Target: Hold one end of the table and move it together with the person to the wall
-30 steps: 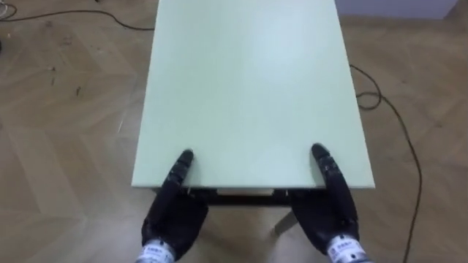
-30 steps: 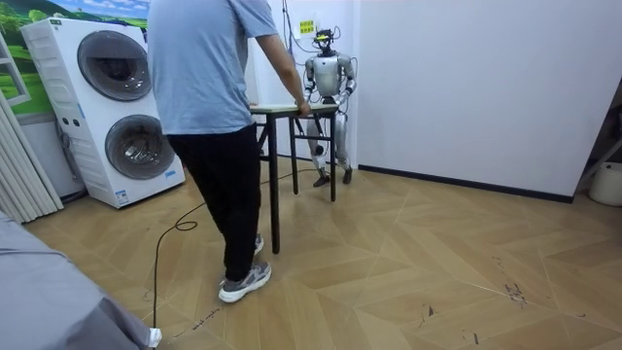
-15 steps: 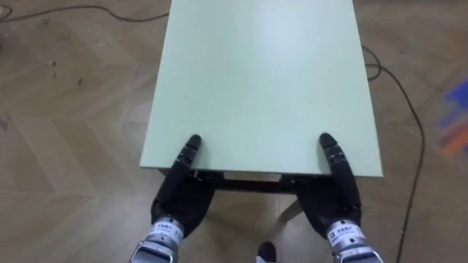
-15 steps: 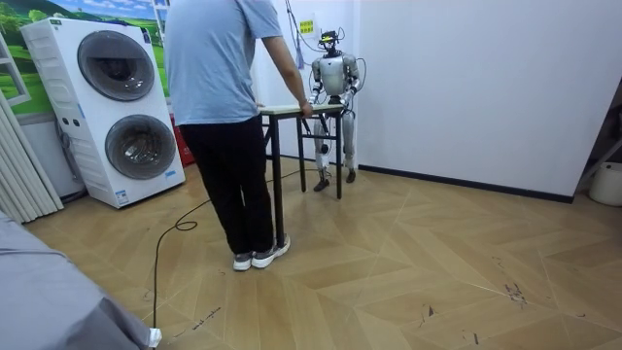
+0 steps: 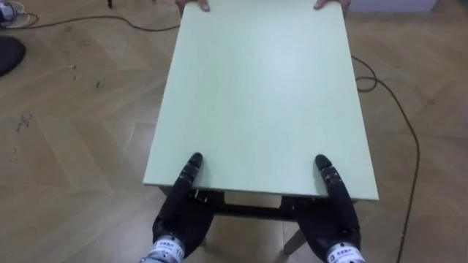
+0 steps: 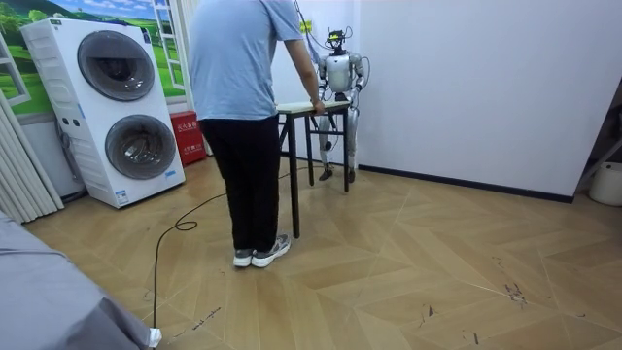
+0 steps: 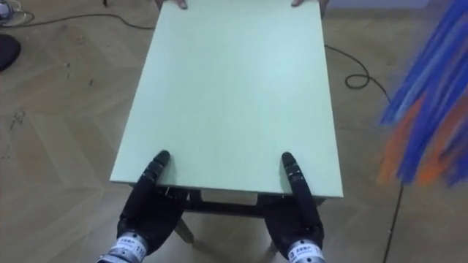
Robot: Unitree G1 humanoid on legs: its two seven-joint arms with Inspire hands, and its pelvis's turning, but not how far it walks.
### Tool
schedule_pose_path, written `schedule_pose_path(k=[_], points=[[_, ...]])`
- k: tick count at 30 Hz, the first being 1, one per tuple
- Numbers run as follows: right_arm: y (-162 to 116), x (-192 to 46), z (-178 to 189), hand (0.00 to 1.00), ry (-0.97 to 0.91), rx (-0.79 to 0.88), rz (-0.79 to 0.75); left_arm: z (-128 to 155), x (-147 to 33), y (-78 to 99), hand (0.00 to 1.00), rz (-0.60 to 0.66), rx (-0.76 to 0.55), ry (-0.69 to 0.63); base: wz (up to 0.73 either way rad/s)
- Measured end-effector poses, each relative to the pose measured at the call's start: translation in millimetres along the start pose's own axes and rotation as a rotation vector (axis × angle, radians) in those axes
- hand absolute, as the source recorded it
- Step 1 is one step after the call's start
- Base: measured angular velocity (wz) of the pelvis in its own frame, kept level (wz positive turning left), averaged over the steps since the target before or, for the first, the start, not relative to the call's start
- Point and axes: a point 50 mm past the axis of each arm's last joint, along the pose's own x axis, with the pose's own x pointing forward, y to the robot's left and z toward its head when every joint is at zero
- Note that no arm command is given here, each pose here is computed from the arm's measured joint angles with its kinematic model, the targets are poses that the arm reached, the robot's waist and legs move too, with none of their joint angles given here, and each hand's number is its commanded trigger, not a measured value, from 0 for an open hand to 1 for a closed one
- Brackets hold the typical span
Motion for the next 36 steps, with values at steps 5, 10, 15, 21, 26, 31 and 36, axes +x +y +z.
schedule_pose_path(k=[5,10,15,21,26,31,36], points=[[-0.7,-0.9,-2.8,1.0,-0.001,0.003,-0.003,1.3,-2.2,2.6,1.0,0.009,0.005,-0.014,0.02],[-1.2,-1.6,-5.7,1.0,-0.002,0.005,-0.005,1.8,-2.5,2.4,1.0,0.007,0.008,-0.018,0.02],[-1.7,-2.5,-8.2,1.0,-0.003,0.003,-0.007,3.0,-5.1,3.2,1.0,0.008,0.01,-0.022,0.04],[-1.3,-2.3,-8.2,1.0,-0.002,-0.002,-0.004,3.8,-6.1,3.5,1.0,0.009,0.006,-0.025,0.07],[0.1,-1.6,-6.5,1.0,0.008,-0.022,0.016,4.8,-13.9,6.2,1.0,0.017,0.0,-0.032,0.2],[3.0,0.5,-6.7,1.0,0.024,-0.037,0.032,6.0,-18.2,7.4,1.0,0.017,-0.011,-0.046,0.29],[3.9,1.6,-4.9,1.0,0.037,-0.052,0.037,5.9,-19.7,8.9,1.0,0.009,-0.029,-0.039,0.46]])
